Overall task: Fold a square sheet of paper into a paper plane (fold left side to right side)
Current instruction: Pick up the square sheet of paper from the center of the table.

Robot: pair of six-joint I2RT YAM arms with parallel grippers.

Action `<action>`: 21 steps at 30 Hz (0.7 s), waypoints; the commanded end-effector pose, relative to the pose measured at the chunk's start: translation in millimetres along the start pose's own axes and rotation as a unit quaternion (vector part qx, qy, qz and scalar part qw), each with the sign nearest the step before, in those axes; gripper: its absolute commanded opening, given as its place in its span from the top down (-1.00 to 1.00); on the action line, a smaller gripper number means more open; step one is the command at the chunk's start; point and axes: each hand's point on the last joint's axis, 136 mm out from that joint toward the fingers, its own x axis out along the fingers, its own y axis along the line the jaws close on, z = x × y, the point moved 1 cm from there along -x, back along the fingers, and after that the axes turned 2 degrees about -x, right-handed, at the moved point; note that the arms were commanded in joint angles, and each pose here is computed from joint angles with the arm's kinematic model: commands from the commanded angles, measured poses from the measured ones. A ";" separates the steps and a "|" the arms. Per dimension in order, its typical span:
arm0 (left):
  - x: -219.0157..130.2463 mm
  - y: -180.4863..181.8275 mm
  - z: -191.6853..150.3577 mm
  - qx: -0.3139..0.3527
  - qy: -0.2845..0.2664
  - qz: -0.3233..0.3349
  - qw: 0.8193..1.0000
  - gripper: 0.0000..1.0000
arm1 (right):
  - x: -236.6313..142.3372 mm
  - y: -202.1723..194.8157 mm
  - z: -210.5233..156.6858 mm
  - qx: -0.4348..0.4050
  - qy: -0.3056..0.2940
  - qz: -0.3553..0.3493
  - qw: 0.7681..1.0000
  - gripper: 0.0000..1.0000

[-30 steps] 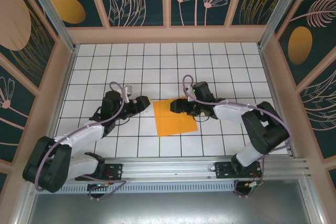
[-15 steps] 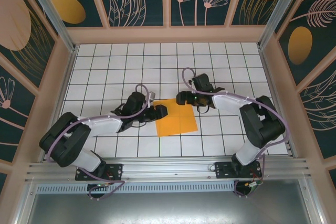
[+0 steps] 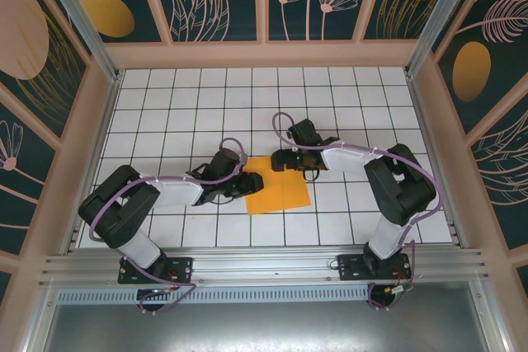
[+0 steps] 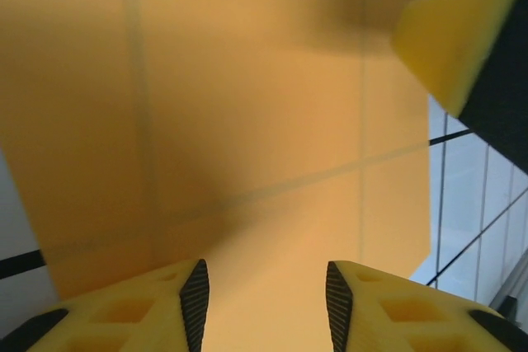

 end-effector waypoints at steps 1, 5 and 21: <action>3.7 5.2 1.1 0.000 -0.002 0.022 1.000 0.12 | 6.3 -5.6 -12.6 -0.009 0.029 -0.026 0.999 -0.84; 7.6 11.6 -2.3 -0.002 0.003 0.032 0.999 0.18 | 8.0 0.2 -21.5 -0.013 0.044 -0.014 0.999 -0.83; 8.4 6.2 2.7 -0.004 -0.016 0.016 1.000 0.30 | -9.5 30.0 -38.8 -0.016 0.064 0.039 0.997 -0.50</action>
